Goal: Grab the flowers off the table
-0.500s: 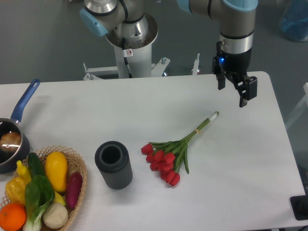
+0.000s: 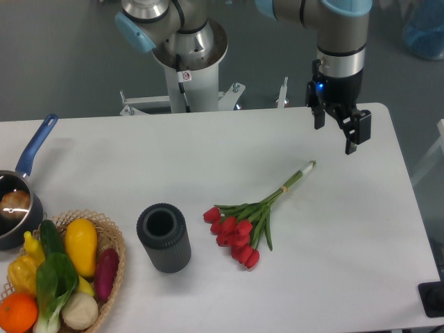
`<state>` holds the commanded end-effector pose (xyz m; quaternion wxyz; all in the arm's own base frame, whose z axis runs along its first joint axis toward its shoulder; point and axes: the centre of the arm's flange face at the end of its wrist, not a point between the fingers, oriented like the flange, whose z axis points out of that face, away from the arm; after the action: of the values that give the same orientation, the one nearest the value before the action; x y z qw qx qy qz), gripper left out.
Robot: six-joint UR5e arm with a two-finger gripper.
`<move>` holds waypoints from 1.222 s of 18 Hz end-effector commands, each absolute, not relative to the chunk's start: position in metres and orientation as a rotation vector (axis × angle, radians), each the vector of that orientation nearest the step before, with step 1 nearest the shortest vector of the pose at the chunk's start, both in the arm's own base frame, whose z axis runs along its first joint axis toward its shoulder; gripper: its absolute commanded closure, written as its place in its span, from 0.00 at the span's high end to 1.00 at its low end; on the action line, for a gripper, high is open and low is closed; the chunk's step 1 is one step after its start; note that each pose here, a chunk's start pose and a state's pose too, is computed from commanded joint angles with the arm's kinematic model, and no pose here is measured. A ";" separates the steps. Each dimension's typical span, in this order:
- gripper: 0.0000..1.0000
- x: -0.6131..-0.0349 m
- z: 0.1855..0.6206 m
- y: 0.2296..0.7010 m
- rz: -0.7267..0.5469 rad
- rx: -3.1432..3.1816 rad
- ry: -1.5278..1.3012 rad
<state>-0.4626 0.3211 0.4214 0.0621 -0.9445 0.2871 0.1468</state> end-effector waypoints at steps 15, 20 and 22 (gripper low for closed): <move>1.00 -0.469 0.373 0.332 0.275 -2.809 0.651; 1.00 -0.469 0.338 0.355 0.168 -2.827 0.589; 1.00 -0.470 0.320 0.360 0.120 -2.832 0.607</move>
<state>-0.4695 0.3598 0.3198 0.1211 -0.9698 0.2078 0.0411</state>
